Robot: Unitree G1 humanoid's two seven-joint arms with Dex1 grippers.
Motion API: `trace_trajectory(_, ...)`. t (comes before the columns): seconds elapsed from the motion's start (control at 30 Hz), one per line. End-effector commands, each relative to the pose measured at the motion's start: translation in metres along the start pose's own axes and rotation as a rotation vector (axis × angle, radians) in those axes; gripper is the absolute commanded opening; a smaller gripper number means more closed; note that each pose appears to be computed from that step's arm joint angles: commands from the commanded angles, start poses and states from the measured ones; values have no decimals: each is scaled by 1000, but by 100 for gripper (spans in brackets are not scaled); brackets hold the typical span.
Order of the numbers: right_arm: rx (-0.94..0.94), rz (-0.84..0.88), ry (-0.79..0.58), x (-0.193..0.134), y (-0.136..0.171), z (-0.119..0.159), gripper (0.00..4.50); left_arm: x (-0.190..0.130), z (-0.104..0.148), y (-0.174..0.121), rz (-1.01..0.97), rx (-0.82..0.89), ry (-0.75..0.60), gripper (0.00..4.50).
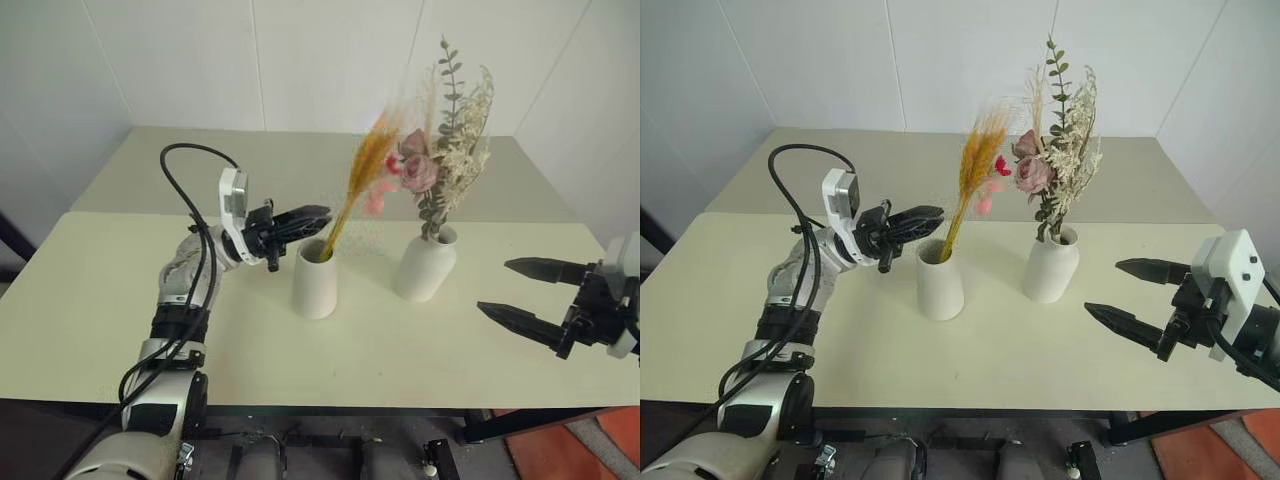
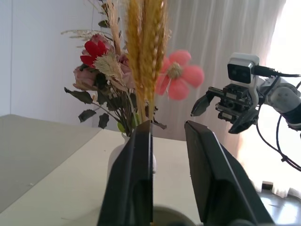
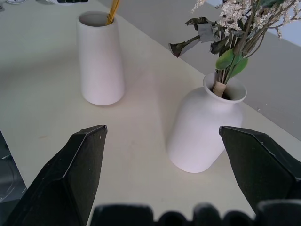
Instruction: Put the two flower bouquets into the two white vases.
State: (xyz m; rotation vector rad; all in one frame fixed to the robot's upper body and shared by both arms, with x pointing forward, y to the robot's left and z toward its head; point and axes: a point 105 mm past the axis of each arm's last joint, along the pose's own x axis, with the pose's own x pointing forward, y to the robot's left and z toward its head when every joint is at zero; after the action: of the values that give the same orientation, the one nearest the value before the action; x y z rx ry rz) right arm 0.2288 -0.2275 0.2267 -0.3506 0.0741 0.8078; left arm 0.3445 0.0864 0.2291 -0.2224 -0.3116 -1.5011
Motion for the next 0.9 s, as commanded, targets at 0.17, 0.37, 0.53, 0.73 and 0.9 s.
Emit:
trace_trajectory(0.17, -58, -12, -21, -4, 0, 8, 450, -35, 15, -13, 8, 35, 78, 351)
trace_trajectory(0.37, -60, -20, -12, -9, -1, 7, 450, -70, 36, -22, 133, 135, 178, 432)
trace_trajectory(0.53, -54, -44, 2, -17, -7, 3, 450, -99, 68, -41, 228, 228, 257, 432)
trace_trajectory(0.73, -37, -88, 28, -24, -26, -7, 450, -120, 85, -62, 328, 281, 344, 432)
trace_trajectory(0.9, -16, -144, 40, -26, -51, -17, 450, -129, 86, -76, 376, 292, 385, 432)
